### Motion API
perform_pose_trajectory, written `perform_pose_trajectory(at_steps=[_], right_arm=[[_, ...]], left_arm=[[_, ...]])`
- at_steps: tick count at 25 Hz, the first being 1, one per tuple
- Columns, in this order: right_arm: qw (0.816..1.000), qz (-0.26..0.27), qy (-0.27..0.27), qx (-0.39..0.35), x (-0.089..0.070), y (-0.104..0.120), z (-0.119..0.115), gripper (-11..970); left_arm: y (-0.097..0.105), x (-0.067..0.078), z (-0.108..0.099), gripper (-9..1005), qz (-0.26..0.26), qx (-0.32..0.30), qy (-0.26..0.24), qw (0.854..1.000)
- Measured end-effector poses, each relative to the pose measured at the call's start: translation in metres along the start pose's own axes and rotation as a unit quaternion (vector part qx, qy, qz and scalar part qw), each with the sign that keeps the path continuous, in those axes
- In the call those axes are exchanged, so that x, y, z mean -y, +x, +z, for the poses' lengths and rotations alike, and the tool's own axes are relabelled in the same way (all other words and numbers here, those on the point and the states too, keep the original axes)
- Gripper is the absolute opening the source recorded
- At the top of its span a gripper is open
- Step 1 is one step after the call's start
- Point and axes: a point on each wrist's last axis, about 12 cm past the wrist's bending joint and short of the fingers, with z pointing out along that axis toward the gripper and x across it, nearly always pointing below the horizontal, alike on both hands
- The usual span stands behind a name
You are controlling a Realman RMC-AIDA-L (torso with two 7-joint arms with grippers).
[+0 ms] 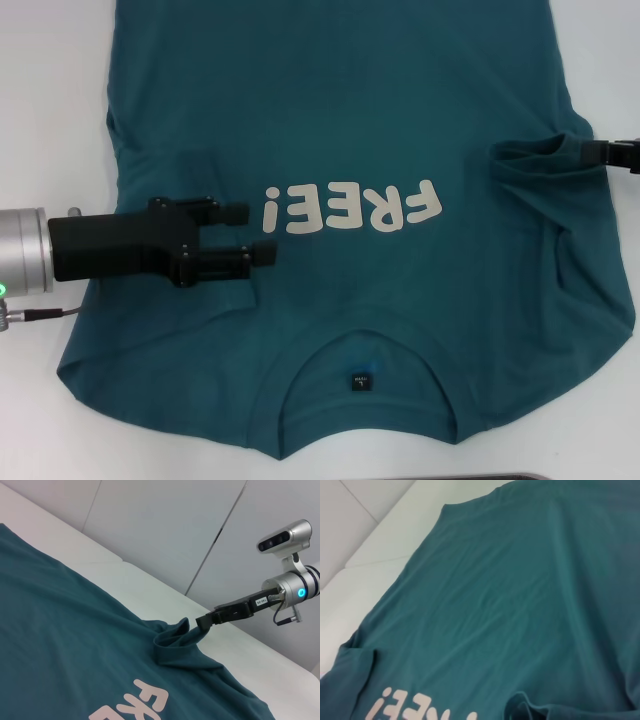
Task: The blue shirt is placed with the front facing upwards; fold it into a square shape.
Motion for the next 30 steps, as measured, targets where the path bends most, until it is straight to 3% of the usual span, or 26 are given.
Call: perform_pose_trajectory(at_steps=[11,30], right_arm=[[0.996,-0.027,-0.085,-0.030,-0.022,-0.005,0.000,35],[0.983,-0.064,-0.164,-0.053,-0.055,-0.029,0.023,78]], left_arm=[[-0.001,0.000,0.000,767,0.001,0.002,0.000,1.000],[-0.001,-0.001,0.000,766,0.001,0.001,-0.002,1.000]])
